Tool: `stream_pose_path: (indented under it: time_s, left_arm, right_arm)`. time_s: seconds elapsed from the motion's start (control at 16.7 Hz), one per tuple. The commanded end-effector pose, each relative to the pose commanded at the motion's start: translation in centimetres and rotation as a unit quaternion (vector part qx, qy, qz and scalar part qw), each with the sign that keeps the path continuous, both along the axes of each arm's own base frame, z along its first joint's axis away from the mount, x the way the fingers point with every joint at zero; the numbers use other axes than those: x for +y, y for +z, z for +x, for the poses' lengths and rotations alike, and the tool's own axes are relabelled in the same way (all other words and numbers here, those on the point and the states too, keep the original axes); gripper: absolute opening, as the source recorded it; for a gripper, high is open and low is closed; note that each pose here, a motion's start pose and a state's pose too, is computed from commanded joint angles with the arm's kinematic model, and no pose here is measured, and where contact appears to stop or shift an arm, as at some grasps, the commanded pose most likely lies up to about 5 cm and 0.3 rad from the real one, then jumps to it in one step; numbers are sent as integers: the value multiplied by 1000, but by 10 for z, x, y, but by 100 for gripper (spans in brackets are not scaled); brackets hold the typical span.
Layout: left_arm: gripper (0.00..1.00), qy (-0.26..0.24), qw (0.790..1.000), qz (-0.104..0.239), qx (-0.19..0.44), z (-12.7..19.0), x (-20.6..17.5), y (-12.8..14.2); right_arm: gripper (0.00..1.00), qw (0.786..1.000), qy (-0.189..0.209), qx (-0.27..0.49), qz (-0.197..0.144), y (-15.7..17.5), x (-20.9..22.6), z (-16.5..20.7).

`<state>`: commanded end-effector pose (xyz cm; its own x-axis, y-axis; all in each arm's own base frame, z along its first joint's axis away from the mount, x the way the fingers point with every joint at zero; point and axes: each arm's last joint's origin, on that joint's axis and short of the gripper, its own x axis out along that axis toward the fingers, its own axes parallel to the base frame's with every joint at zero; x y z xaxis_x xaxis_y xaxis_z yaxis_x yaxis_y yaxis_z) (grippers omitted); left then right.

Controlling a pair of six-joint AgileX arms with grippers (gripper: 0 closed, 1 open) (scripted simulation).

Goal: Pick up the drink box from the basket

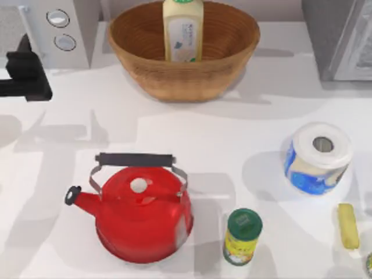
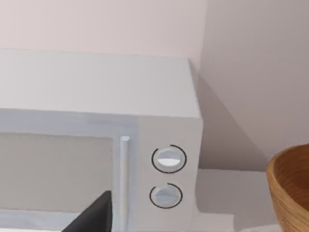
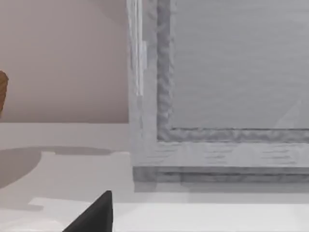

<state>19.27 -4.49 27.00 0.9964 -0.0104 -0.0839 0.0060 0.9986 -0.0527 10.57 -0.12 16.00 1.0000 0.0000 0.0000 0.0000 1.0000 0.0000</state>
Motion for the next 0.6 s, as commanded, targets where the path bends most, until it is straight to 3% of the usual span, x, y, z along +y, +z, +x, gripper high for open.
stream_pose_path:
  time_s: [0.3,0.6]
  left_arm:
    - [100,-4,1000,0,19,94,-71,10]
    - [100,-6,999,10,41,163,-159,-39]
  right_arm:
    - [100,1000,0,0,0,0,0,0]
    - [100,1000,0,0,0,0,0,0]
